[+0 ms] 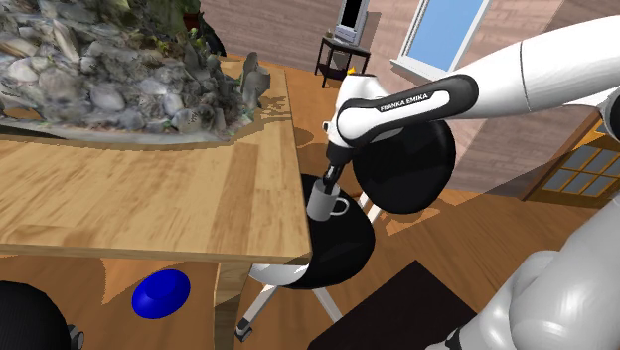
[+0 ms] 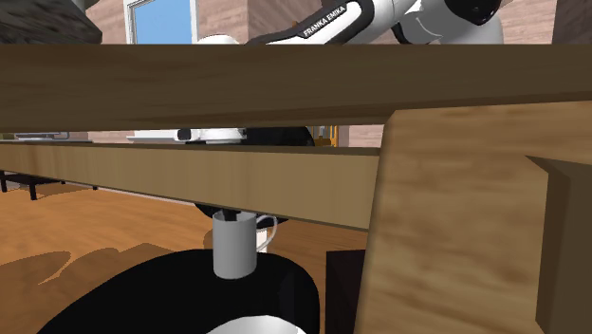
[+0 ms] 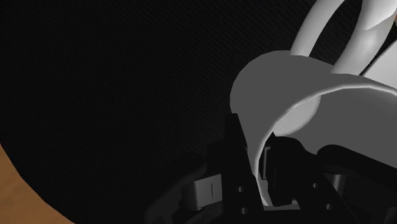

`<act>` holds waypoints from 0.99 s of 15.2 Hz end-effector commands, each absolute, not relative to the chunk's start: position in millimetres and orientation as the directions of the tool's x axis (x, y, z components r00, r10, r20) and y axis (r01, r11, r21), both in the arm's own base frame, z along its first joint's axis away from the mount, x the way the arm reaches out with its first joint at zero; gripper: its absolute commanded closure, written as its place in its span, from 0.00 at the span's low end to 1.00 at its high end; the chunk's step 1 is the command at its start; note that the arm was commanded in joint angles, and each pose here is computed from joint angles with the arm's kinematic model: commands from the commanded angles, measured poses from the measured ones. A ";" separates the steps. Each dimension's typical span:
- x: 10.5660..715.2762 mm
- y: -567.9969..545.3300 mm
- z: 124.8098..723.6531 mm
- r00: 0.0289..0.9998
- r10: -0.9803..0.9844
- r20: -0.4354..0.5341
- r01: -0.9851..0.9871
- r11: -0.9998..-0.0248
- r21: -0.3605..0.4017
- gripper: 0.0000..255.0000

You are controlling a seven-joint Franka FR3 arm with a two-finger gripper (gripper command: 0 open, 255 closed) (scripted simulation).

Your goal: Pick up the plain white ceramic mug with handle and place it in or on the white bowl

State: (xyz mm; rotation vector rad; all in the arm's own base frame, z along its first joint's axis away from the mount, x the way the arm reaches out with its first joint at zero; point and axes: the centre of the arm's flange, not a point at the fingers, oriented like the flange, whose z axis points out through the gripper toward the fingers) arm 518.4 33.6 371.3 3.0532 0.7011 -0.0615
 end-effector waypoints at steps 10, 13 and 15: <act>499.9 83.6 413.9 0.899 0.436 -0.040 0.436 -0.900 -0.001 1.00; 486.1 120.3 419.4 0.899 0.436 -0.040 0.436 -0.900 -0.001 1.00; 476.9 144.8 423.1 0.899 0.436 -0.040 0.436 -0.900 -0.001 1.00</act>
